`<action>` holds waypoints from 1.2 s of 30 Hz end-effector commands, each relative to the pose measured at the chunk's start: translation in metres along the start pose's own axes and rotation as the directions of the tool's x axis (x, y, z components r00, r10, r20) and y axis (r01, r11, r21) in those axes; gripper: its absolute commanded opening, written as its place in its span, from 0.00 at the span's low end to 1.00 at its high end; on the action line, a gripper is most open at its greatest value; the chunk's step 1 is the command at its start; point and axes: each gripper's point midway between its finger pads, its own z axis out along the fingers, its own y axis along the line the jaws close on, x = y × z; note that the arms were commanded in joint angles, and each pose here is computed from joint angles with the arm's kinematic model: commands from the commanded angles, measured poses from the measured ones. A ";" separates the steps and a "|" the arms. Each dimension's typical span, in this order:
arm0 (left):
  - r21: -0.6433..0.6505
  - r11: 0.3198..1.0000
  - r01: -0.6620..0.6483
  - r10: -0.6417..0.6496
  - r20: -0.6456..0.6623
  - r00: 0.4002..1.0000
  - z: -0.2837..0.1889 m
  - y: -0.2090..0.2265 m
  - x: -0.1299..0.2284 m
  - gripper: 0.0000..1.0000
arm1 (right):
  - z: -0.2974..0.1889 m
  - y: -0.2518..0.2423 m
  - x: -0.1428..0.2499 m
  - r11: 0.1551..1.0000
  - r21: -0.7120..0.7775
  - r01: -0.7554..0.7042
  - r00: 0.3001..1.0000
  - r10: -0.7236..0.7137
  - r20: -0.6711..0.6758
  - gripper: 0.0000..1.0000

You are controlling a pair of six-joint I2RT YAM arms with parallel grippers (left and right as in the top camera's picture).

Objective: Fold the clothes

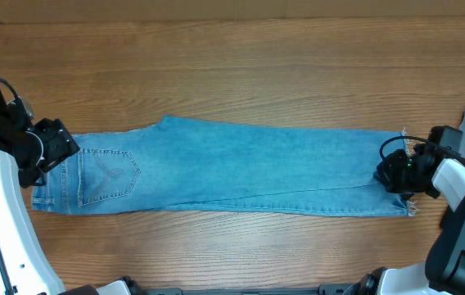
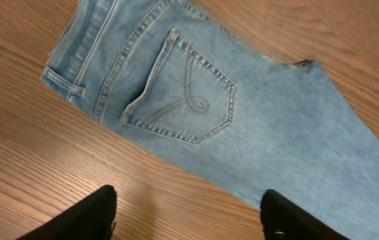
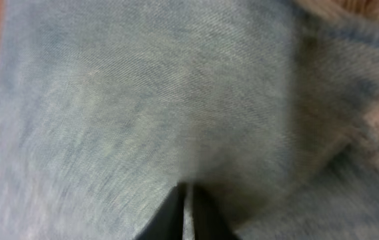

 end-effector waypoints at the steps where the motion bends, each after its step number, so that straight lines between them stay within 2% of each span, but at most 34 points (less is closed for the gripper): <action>1: -0.014 1.000 -0.006 0.006 -0.025 1.000 0.009 0.004 0.006 0.78 | -0.018 0.034 0.007 0.968 -0.175 0.178 0.984 -0.179 0.010 0.20; 2: -0.046 0.999 -0.003 0.002 -0.032 0.999 0.013 0.010 0.008 0.80 | -0.025 0.044 0.008 0.955 -0.223 0.196 0.980 -0.197 0.017 0.25; 3: -0.086 0.996 0.011 -0.014 -0.035 0.999 0.017 0.019 0.009 0.93 | -0.032 0.053 0.010 0.939 -0.267 0.216 0.976 -0.217 0.026 0.29; 4: -0.129 0.991 0.046 -0.051 -0.037 0.998 0.022 0.029 0.010 0.99 | -0.039 0.061 0.013 0.926 -0.302 0.227 0.973 -0.228 0.033 0.32; 9: -0.195 0.951 0.238 -0.256 -0.072 0.964 0.062 0.072 0.027 1.00 | -0.067 0.077 0.023 0.891 -0.372 0.260 0.965 -0.253 0.068 0.39; 10: -0.197 0.941 0.276 -0.296 -0.077 0.952 0.070 0.080 0.031 0.99 | -0.071 0.078 0.025 0.890 -0.373 0.261 0.965 -0.253 0.071 0.40; 13: -0.169 0.908 0.383 -0.402 -0.098 0.910 0.095 0.099 0.044 0.78 | -0.078 0.077 0.032 0.893 -0.371 0.254 0.966 -0.250 0.062 0.40; 21: -0.131 0.838 0.530 -0.538 -0.030 0.843 0.158 0.145 0.059 0.73 | -0.079 0.072 0.042 0.904 -0.361 0.229 0.971 -0.238 0.021 0.40; 26: -0.058 0.857 0.513 -0.515 -0.020 0.857 0.187 0.143 0.052 0.65 | -0.079 0.072 0.043 0.905 -0.360 0.226 0.972 -0.236 0.017 0.40; 29: -0.047 0.868 0.495 -0.496 -0.014 0.868 0.199 0.145 0.048 0.63 | -0.078 0.071 0.043 0.906 -0.359 0.225 0.972 -0.235 0.014 0.40; 33: 0.030 0.884 0.467 -0.467 -0.002 0.884 0.213 0.138 0.037 0.61 | -0.078 0.071 0.044 0.906 -0.359 0.224 0.972 -0.235 0.013 0.39; 36: 0.034 0.884 0.466 -0.466 -0.010 0.885 0.220 0.138 0.037 0.54 | -0.078 0.070 0.045 0.908 -0.357 0.218 0.973 -0.232 0.004 0.40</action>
